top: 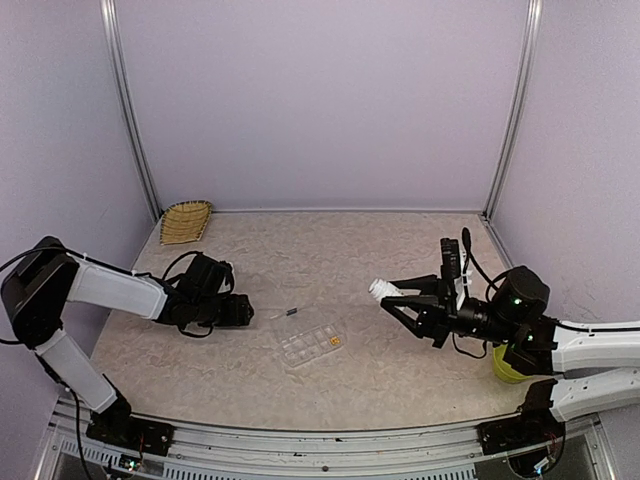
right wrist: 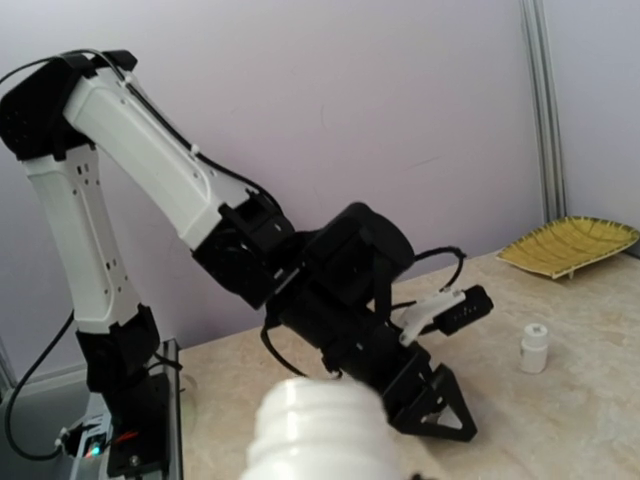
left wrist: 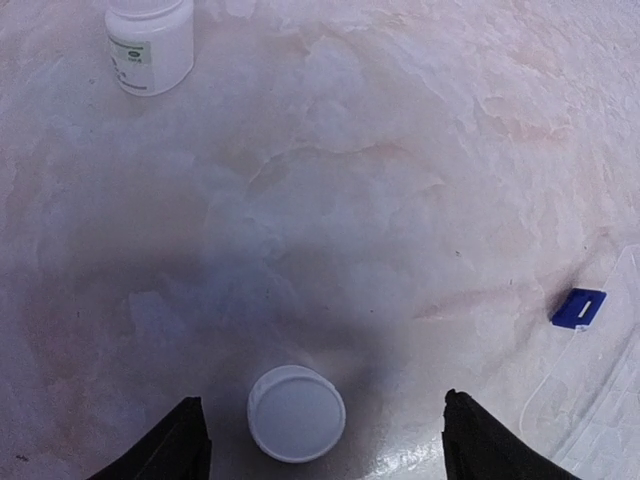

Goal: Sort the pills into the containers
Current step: Place the lid of the pill bottle at the center of the board.

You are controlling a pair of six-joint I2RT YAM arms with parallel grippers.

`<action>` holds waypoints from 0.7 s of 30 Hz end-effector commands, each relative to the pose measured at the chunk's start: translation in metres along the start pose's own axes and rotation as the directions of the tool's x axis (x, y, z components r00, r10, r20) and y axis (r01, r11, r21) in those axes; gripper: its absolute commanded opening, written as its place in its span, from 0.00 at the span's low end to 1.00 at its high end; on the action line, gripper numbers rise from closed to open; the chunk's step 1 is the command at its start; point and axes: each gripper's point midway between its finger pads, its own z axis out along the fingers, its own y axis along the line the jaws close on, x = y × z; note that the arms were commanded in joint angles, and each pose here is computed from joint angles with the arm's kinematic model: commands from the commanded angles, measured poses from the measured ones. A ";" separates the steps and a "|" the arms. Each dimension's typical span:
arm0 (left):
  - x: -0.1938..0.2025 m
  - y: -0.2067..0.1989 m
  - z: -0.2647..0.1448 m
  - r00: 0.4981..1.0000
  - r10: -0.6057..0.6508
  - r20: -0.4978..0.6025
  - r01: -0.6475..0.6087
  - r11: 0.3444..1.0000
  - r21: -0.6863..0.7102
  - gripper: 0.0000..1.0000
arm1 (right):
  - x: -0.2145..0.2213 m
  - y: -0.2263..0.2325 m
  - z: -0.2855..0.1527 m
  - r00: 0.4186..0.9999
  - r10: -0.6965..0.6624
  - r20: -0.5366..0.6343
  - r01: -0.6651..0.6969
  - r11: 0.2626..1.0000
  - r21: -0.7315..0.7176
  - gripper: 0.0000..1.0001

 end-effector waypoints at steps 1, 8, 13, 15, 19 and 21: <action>0.000 -0.017 -0.014 1.000 0.025 0.015 -0.025 0.999 0.028 0.82 | 0.005 0.002 0.000 1.000 -0.003 0.021 0.004 0.999 -0.033 0.09; 0.016 -0.044 -0.026 0.996 0.086 0.010 -0.086 0.995 0.058 0.85 | 0.029 0.003 0.011 0.999 0.031 -0.015 -0.032 0.995 -0.090 0.09; 0.031 -0.054 -0.034 0.993 0.116 -0.002 -0.116 0.991 0.064 0.80 | 0.042 0.002 0.020 0.997 0.053 -0.051 -0.059 0.992 -0.109 0.09; 0.037 -0.055 -0.037 0.992 0.128 -0.007 -0.128 0.990 0.059 0.76 | 0.046 0.001 0.021 0.996 0.063 -0.061 -0.069 0.991 -0.112 0.09; 0.047 -0.056 -0.037 0.990 0.141 -0.023 -0.140 0.989 0.049 0.71 | 0.048 0.001 0.024 0.995 0.072 -0.068 -0.079 0.990 -0.116 0.10; 0.053 -0.055 -0.035 0.988 0.147 -0.037 -0.146 0.988 0.041 0.65 | 0.048 0.001 0.024 0.995 0.072 -0.069 -0.080 0.990 -0.118 0.10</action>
